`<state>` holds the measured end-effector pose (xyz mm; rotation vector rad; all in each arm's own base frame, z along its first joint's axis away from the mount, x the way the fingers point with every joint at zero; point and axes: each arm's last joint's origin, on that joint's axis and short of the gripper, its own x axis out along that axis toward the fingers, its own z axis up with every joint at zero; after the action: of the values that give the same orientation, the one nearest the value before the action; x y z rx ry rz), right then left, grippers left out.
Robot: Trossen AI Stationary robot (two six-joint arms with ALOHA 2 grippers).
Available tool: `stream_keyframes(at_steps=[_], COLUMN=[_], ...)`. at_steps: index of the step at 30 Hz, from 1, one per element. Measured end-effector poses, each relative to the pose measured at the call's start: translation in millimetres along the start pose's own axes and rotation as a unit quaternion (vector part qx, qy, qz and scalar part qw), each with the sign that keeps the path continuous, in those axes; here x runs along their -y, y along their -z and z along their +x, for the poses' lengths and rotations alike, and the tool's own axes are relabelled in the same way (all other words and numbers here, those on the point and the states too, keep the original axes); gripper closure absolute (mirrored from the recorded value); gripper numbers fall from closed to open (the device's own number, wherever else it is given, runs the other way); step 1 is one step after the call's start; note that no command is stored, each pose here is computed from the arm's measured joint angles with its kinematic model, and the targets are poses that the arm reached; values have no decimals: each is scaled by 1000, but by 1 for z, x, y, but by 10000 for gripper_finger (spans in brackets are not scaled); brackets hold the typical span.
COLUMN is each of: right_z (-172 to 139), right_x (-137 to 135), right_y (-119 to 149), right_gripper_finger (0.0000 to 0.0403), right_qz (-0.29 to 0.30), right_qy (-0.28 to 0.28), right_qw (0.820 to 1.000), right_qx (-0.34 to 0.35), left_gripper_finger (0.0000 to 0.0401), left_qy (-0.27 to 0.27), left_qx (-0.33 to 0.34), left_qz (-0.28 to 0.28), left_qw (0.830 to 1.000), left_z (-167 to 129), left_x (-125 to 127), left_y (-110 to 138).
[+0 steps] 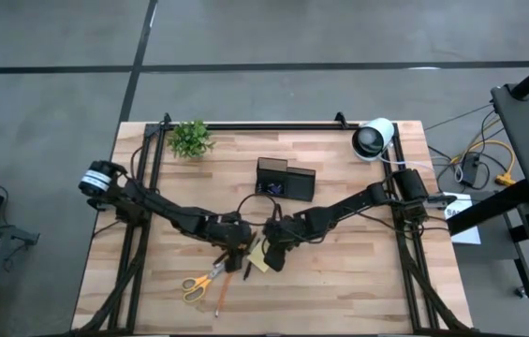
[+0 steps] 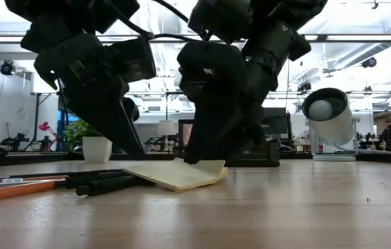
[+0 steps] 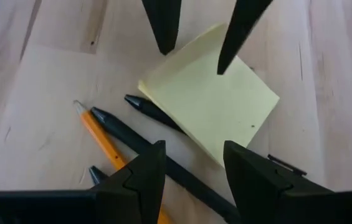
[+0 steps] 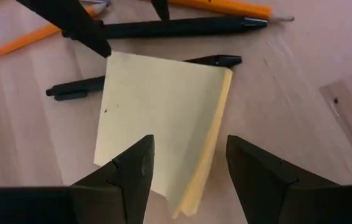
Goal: Pick and place office supplies into organizer
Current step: Put the yellow sticky notes into the black desk organizer
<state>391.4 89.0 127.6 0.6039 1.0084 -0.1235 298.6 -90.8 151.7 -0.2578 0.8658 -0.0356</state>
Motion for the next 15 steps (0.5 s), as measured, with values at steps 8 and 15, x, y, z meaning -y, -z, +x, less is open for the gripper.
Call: stream_keyframes(at_steps=[8,15], right_z=[4,5], right_x=[5,9], right_y=[4,9], right_gripper_finger=[218,267], right_qz=[2,-13], right_qy=[-14,-11], right_qw=[1000,1000], right_qx=[13,10], left_gripper_finger=[255,255], left_qy=[-6,-17], left_qx=[29,30], left_qz=[-2,-4], left_qw=[1000,999], left_z=[4,5], left_x=[1,-2], left_y=[-5,-5])
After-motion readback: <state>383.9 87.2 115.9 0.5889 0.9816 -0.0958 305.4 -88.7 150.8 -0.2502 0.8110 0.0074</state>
